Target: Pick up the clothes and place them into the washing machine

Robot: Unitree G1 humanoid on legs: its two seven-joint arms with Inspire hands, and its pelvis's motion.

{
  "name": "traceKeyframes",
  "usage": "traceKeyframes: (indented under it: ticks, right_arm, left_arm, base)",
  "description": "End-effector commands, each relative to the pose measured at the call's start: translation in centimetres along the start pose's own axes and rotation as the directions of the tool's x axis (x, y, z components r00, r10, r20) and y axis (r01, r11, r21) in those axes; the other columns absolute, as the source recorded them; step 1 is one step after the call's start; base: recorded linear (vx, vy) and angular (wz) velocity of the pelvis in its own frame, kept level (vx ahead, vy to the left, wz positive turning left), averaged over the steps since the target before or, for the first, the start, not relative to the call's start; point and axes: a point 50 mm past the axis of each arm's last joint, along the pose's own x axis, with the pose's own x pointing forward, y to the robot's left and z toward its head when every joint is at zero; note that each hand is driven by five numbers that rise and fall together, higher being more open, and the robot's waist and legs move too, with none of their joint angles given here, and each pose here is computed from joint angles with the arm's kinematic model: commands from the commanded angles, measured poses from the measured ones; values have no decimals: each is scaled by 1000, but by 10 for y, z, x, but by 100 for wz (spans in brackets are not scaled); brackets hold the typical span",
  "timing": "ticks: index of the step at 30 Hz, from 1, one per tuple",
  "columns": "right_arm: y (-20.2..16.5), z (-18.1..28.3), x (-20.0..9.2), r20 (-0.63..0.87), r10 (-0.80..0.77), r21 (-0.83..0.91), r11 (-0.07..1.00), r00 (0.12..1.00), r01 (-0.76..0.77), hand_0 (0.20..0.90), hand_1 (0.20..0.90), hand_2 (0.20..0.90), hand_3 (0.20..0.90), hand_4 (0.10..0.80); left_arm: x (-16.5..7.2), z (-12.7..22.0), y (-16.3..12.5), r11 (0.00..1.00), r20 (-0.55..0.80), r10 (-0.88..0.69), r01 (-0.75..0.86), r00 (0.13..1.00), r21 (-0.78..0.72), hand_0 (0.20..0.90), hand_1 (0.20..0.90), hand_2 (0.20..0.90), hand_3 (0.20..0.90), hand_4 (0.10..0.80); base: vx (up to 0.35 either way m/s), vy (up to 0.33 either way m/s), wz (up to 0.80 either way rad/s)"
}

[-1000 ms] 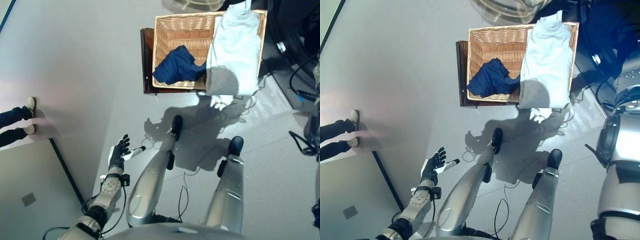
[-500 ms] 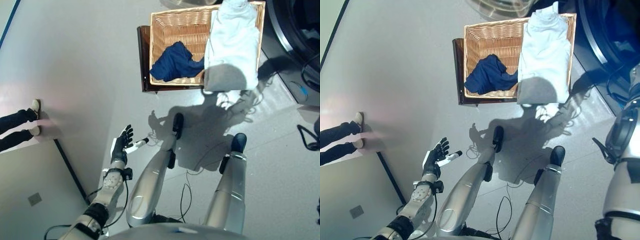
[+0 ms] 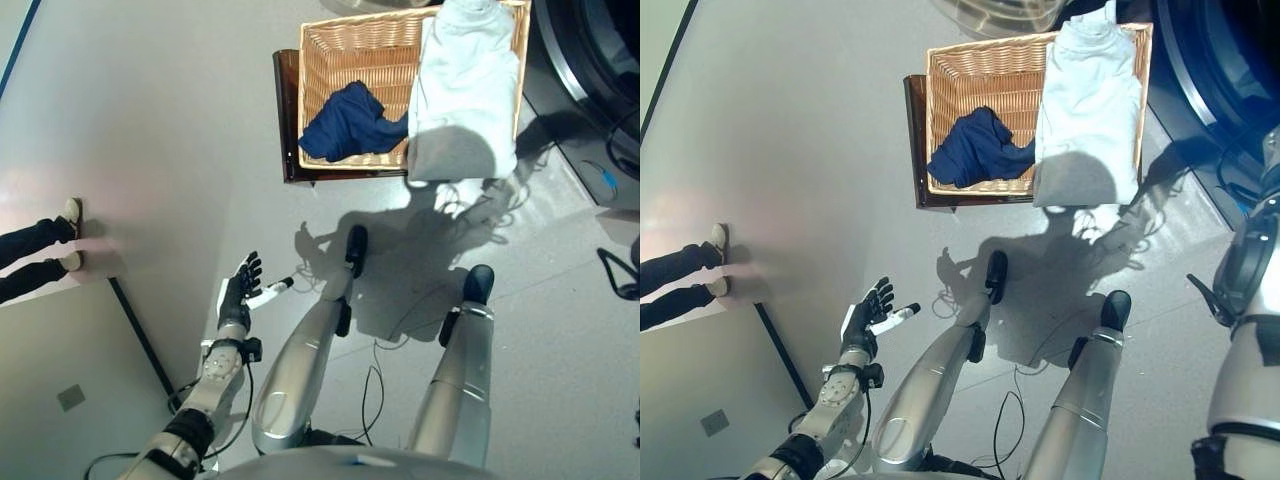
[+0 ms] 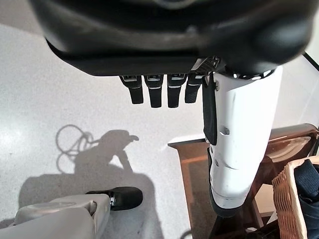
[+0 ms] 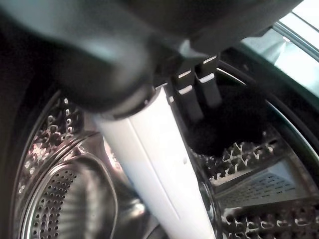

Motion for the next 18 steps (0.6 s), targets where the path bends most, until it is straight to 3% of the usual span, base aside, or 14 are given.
traceKeyframes:
  ticks: [1,18]
  right_arm:
    - [45,93,-12,344,189,-2,980,920,-200,900,900,900,900,800]
    - [40,73,-10,307,172,-13,984,936,-177,900,900,900,900,800]
  left_arm:
    - [-1,8,24,997,58,83,-83,995,0,900,900,900,900,800]
    - [-1,7,25,996,51,93,-92,994,-12,900,900,900,900,800]
  base:
    - [0,0,0]
    - [0,0,0]
